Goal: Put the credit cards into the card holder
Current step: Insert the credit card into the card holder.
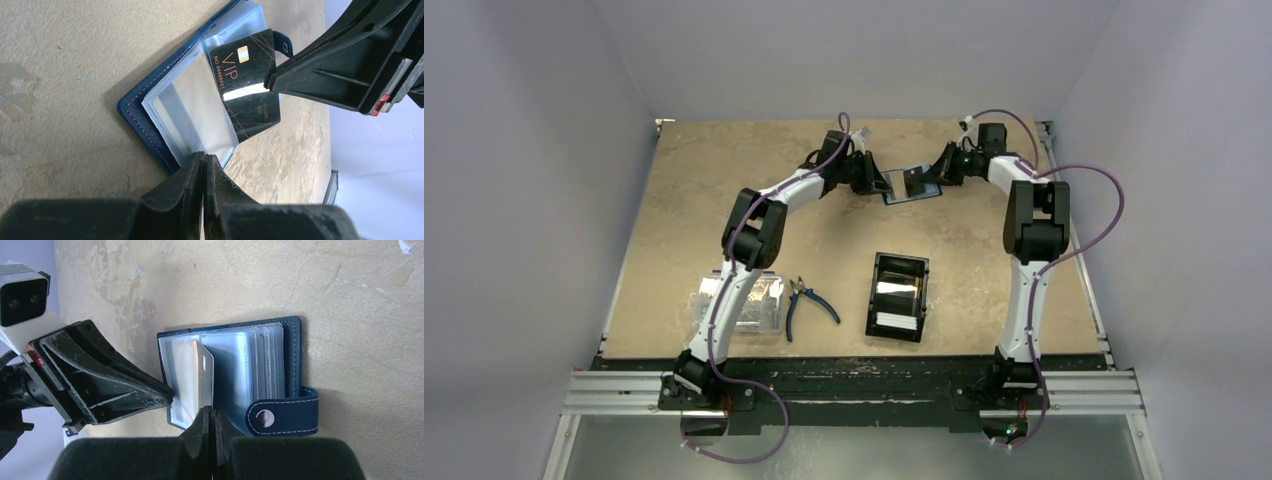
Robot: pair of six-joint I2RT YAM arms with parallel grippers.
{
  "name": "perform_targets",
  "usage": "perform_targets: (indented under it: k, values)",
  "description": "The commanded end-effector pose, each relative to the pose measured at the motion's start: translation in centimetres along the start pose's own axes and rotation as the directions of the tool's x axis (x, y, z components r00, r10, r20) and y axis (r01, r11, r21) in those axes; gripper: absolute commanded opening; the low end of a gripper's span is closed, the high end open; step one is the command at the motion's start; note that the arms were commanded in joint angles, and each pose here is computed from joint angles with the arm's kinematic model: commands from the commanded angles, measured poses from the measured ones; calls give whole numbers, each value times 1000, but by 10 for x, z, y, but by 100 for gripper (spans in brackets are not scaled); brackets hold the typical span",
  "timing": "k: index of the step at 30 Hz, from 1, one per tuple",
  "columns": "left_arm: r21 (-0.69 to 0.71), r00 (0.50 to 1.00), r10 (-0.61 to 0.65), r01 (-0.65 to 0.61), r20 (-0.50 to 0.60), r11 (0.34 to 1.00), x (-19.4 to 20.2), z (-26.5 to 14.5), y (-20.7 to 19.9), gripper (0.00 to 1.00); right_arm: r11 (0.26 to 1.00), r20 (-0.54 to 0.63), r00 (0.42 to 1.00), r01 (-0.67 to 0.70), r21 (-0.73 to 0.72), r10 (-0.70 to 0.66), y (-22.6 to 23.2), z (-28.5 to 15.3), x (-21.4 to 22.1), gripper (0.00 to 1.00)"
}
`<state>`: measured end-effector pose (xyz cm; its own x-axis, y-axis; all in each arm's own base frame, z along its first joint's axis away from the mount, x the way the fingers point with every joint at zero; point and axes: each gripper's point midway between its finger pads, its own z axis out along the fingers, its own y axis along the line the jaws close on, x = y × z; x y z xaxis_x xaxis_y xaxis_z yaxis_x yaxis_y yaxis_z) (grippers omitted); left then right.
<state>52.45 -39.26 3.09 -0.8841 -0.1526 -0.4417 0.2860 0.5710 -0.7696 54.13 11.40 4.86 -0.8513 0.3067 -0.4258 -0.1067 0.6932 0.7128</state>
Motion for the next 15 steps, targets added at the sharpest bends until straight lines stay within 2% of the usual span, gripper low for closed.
perform_targets:
  k: [1,15]
  values:
    - [-182,991,-78,58,-106,982,48,6,73,6,1000,-38,999,13,-8,-13,3,3,0,0]
    - [-184,991,-78,57,-106,981,48,7,74,6,999,-107,994,24,-23,-26,5,13,6,0]
